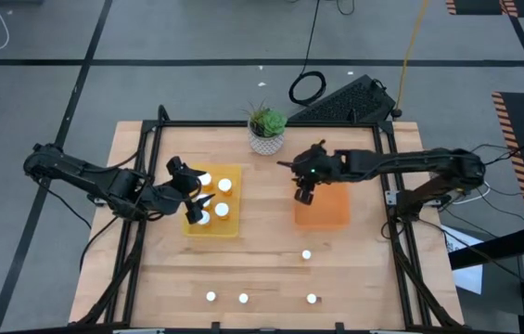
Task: Pick and place medicine bottles into bin by pill shape (circle, oval)
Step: Put the small medicine bottle into the orange bin
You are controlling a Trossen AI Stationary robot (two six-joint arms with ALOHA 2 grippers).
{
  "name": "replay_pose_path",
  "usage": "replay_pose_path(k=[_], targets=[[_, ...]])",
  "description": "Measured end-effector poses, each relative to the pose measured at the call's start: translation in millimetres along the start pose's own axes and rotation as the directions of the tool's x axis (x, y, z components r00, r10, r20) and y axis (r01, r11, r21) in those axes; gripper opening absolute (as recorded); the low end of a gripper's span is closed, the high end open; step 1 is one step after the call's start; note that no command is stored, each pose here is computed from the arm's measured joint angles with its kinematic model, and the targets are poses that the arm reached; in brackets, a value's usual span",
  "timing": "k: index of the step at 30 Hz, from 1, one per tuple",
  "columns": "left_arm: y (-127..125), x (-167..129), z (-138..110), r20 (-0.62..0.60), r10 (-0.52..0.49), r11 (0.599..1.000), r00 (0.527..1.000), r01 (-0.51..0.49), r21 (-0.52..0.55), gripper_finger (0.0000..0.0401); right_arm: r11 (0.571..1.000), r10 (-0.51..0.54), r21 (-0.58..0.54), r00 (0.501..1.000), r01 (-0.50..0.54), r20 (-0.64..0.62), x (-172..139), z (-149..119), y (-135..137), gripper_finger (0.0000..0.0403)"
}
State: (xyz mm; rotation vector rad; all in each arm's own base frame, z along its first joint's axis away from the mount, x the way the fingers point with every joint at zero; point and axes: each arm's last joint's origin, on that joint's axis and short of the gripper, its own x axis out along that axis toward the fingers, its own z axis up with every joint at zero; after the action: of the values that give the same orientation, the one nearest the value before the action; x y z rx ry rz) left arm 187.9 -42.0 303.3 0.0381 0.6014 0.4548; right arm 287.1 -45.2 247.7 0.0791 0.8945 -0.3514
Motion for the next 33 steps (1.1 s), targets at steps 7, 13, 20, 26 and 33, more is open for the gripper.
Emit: replay_pose_path(k=[7, 13, 20, 26, 33], targets=[[-0.2, 0.0, 0.6, 0.005, -0.002, 1.000, 1.000, 0.002, -0.003, 0.0335, 0.996, -0.046, 0.069, 0.997, 0.050, -0.063, 20.3, -31.5, -20.0, 0.0121], [-0.9, -0.1, 2.3, 0.020, -0.008, 1.000, 1.000, 0.008, -0.011, 0.0335, 0.995, -0.056, 0.080, 0.996, 0.061, -0.066, 29.1, -43.7, -24.7, 0.0121], [-2.1, -0.2, 5.3, 0.044, -0.023, 1.000, 0.999, 0.023, -0.011, 0.0335, 0.995, -0.054, 0.087, 0.999, 0.054, -0.005, 38.0, -53.0, -24.0, 0.0121], [-2.2, -0.1, 5.2, 0.041, -0.031, 0.999, 0.999, 0.031, -0.010, 0.0335, 0.994, -0.060, 0.091, 0.998, 0.061, -0.008, 42.9, -62.4, -26.4, 0.0121], [-2.3, -0.2, 5.2, 0.041, -0.031, 0.999, 0.999, 0.031, -0.008, 0.0335, 0.992, -0.070, 0.104, 0.997, 0.073, -0.031, 48.0, -75.2, -30.3, 0.0121]])
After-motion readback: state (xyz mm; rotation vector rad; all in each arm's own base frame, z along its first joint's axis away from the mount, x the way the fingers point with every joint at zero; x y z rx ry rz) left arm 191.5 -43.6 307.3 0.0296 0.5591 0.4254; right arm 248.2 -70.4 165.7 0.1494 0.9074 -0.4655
